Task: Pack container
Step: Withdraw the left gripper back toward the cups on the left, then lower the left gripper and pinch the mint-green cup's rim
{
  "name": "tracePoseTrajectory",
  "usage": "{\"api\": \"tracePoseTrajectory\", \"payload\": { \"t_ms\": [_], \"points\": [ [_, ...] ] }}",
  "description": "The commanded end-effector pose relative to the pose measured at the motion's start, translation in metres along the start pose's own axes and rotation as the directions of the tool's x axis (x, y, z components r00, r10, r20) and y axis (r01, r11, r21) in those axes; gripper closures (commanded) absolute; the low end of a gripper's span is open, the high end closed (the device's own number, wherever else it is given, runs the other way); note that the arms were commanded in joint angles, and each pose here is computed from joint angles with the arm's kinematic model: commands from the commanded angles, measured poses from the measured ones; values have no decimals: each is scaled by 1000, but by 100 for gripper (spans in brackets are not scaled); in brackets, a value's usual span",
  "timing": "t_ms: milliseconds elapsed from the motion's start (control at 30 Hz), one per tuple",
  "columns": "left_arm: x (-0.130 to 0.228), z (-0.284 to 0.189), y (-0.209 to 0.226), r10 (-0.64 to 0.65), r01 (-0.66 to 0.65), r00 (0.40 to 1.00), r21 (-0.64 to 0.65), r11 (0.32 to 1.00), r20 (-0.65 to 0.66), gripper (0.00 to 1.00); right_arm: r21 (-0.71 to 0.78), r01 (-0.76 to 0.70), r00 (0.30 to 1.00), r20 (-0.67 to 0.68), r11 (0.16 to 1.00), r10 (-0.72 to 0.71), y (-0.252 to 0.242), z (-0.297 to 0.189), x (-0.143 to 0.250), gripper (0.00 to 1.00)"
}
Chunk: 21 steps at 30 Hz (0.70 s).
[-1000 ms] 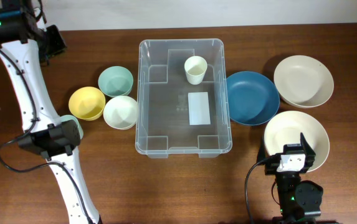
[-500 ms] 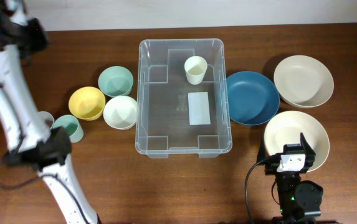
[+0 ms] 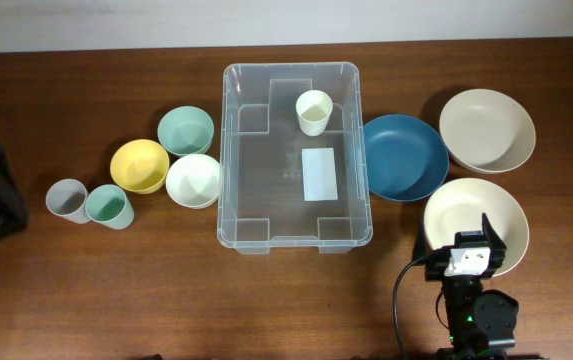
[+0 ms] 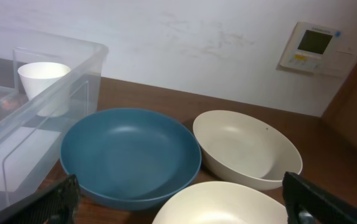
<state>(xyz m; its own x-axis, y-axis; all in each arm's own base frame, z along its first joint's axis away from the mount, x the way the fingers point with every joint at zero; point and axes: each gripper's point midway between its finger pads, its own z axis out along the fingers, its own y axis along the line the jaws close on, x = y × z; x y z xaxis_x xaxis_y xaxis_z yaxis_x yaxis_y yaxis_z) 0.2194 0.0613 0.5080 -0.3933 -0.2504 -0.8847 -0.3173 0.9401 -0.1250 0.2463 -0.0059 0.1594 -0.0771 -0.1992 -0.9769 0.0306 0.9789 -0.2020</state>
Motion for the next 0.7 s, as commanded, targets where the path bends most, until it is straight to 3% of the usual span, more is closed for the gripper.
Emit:
{"api": "tracePoseTrajectory", "payload": {
  "t_ms": [0,200,367,533,667],
  "points": [
    [14,50,12,28,-34,995,-62,997,-92,46,21,3,1000,-9,1000,-3,-4,0,3,1],
    [50,146,20,89,-103,976,-60,993,-196,45,21,3,1000,-9,1000,-3,-4,0,3,1],
    [114,212,41,-2,-37,952,-123,992,-305,46,21,3,1000,-9,1000,-3,-4,0,3,1],
    [174,245,62,-111,35,905,-190,981,-410,46,21,3,1000,-9,1000,-3,-4,0,3,1],
    [213,271,50,-123,77,860,-113,991,-495,46,21,3,1000,-9,1000,-3,-4,0,3,1]
  ]
}}
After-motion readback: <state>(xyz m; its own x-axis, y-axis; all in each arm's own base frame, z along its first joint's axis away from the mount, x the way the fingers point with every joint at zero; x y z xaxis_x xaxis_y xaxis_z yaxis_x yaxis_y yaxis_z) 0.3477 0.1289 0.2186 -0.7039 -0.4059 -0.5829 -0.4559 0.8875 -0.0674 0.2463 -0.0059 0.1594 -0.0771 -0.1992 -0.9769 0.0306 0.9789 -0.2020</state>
